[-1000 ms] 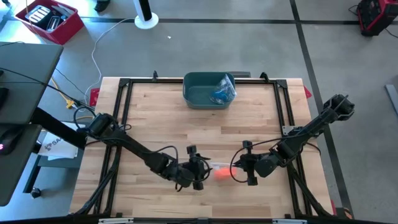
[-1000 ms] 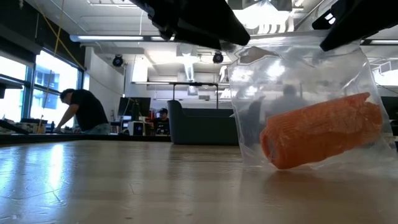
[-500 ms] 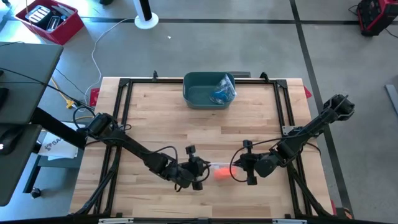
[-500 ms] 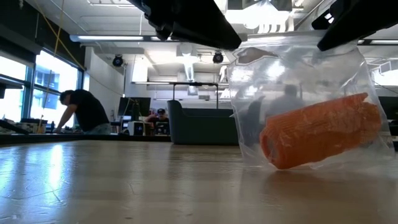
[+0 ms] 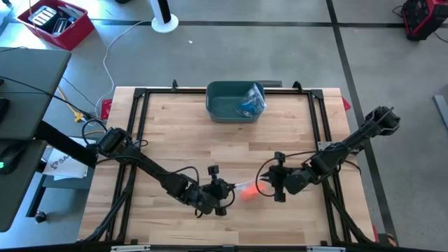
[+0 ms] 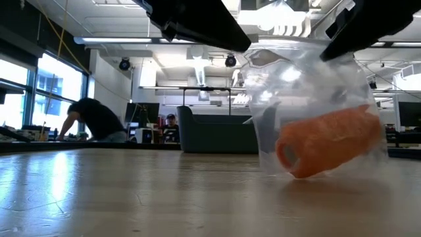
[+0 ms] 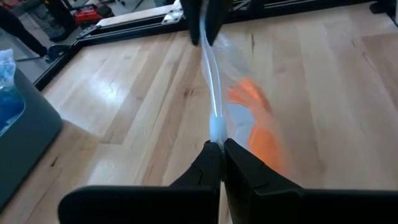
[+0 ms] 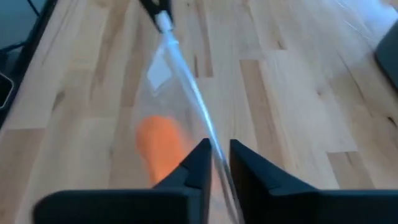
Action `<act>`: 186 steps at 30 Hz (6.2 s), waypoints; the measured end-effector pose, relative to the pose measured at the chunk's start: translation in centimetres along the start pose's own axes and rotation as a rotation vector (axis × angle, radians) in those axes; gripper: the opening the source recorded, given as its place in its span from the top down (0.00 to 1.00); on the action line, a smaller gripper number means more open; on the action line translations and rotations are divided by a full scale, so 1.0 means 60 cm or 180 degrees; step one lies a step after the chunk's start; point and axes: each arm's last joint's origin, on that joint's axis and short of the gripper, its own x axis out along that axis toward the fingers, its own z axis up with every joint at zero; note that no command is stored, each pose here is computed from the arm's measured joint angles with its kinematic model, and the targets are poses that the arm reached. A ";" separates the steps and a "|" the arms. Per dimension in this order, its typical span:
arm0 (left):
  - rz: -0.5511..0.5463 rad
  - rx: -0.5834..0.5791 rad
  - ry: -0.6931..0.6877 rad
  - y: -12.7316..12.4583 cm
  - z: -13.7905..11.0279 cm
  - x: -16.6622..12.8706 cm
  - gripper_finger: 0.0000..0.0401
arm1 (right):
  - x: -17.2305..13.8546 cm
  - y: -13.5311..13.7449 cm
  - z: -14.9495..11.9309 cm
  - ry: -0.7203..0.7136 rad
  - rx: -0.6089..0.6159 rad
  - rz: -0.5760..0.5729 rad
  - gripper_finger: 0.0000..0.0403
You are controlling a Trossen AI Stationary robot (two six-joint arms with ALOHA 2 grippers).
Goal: Roll bandage
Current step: Close the transparent zip bag, then put the transparent zip bag with the orange bandage into the blue bin
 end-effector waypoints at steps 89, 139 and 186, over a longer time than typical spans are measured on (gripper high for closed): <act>-0.0094 -0.0056 0.0131 -0.014 -0.012 -0.014 1.00 | 0.141 0.078 0.120 -0.0032 -0.1513 0.0188 0.83; -0.0175 0.0192 0.0167 -0.029 0.038 -0.042 1.00 | -0.023 0.035 0.129 0.0258 -0.0783 0.0137 0.70; 0.1369 -0.1266 0.0514 0.018 -0.135 -0.173 0.59 | 0.039 -0.243 0.326 -0.0354 0.0978 -0.1472 1.00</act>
